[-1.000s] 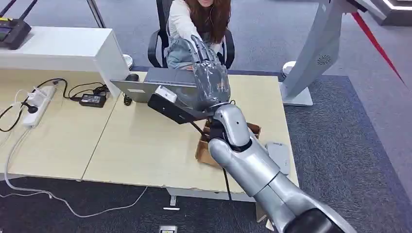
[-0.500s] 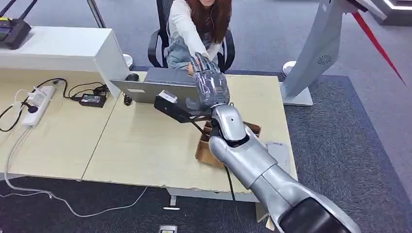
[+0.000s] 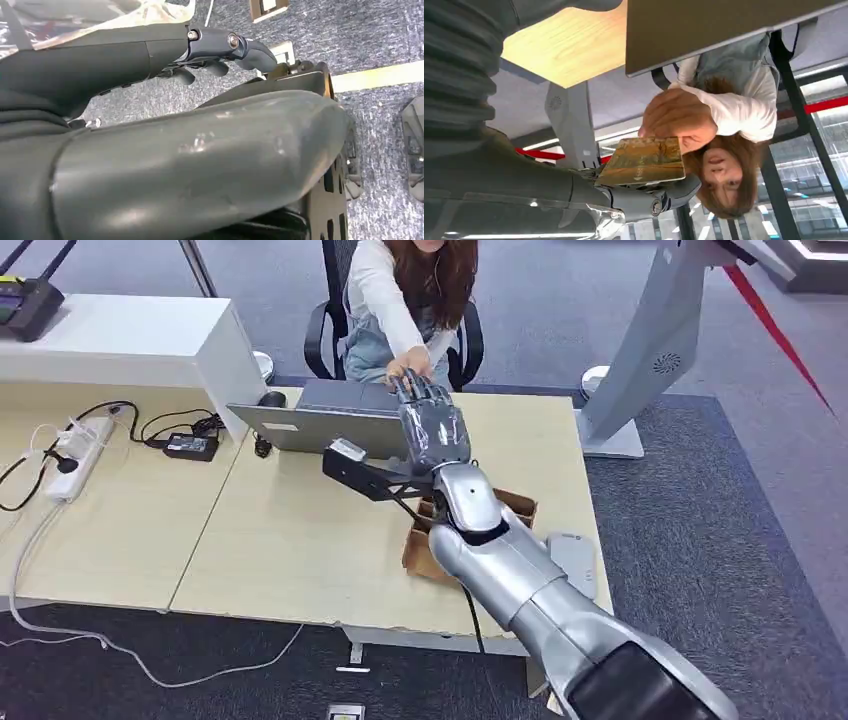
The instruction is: Pass the card to the sensor for recognition and then transmit it.
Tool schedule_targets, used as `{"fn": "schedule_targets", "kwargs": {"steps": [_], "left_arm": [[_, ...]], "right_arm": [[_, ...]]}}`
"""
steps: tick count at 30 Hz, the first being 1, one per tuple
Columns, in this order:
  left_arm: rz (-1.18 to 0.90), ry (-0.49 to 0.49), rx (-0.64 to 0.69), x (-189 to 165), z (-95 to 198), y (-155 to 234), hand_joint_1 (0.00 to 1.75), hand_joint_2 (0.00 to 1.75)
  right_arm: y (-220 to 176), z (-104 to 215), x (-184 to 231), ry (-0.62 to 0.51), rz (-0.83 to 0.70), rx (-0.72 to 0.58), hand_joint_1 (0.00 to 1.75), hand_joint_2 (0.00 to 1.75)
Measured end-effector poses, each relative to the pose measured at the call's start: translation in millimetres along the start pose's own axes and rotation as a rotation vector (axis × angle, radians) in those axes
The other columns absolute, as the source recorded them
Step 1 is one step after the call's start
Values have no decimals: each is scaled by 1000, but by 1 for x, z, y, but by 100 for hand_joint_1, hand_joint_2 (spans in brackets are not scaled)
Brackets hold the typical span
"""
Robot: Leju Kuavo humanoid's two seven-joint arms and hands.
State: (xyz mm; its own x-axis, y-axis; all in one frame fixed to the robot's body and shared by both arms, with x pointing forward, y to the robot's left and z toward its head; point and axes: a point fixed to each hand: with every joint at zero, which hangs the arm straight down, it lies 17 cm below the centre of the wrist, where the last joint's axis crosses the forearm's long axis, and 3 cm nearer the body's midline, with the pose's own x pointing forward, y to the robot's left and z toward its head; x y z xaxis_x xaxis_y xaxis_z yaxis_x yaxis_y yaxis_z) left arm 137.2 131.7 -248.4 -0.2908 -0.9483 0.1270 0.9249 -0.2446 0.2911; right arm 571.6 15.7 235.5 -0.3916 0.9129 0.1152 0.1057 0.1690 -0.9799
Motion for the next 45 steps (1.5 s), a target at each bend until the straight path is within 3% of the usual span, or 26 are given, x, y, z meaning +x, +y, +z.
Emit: {"fn": "schedule_targets", "kwargs": {"steps": [29, 30, 31, 32, 33, 45], "left_arm": [[1, 12, -1, 1, 0, -4, 0, 0], [1, 12, -1, 1, 0, -5, 0, 0], [2, 13, -1, 1, 0, -5, 0, 0], [1, 13, 0, 1, 0, -4, 0, 0], [0, 13, 1, 1, 0, -4, 0, 0], [-1, 26, 4, 0, 0, -8, 0, 0]], "right_arm": [[6, 3, -23, 93, 8, -12, 5, 175], [6, 3, -22, 94, 7, -11, 10, 175], [5, 2, -22, 97, 7, -11, 30, 175], [4, 2, -20, 98, 6, -14, 79, 175], [1, 1, -19, 98, 5, -19, 175, 175], [-24, -5, 1, 76, -48, -106, 175, 175]]}}
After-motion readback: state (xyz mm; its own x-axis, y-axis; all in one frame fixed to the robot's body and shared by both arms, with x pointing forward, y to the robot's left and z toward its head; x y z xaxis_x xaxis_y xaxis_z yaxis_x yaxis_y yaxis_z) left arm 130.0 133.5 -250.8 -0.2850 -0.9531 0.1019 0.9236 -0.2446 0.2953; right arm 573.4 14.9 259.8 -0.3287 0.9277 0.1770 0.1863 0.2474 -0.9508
